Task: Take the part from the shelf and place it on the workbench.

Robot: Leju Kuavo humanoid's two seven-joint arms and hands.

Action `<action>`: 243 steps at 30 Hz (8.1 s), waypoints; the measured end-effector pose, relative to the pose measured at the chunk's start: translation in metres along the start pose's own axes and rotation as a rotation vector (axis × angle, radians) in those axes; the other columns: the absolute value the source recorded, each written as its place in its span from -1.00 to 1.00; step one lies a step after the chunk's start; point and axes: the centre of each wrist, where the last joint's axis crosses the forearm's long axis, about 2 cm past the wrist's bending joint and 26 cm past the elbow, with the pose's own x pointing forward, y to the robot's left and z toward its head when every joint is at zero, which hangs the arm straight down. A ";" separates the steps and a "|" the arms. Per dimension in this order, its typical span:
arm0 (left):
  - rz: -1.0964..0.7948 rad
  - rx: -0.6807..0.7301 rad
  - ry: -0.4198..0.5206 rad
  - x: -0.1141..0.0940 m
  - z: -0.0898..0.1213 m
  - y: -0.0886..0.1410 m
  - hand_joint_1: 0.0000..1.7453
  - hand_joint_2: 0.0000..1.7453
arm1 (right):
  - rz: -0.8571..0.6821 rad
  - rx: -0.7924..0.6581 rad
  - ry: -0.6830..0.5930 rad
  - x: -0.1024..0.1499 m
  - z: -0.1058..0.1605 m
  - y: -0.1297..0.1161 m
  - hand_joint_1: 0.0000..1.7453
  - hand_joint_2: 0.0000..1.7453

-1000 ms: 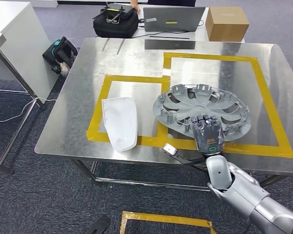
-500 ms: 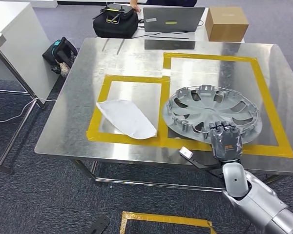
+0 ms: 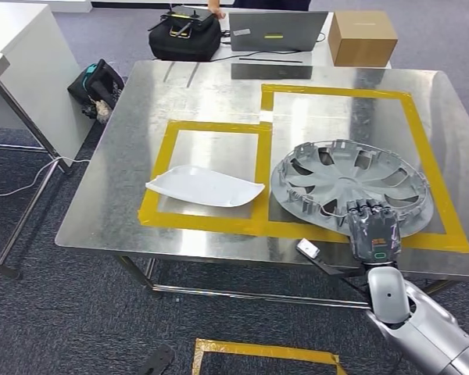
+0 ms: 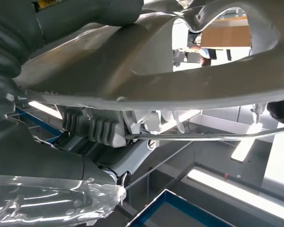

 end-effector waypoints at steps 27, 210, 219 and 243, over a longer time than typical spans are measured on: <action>-0.039 -0.028 0.061 -0.002 0.000 0.001 -1.00 -1.00 | -0.011 -0.002 -0.012 0.004 0.004 0.000 -1.00 -1.00; 0.169 0.160 0.243 -0.022 0.009 -0.006 -1.00 -1.00 | -0.652 1.241 1.010 0.130 0.311 0.016 -1.00 -1.00; 0.175 0.172 0.249 -0.020 0.009 -0.007 -1.00 -1.00 | -0.613 1.319 0.994 0.140 0.310 0.012 -1.00 -1.00; 0.188 0.154 0.254 -0.019 0.009 -0.008 -1.00 -1.00 | -0.604 1.349 0.994 0.145 0.313 0.008 -1.00 -1.00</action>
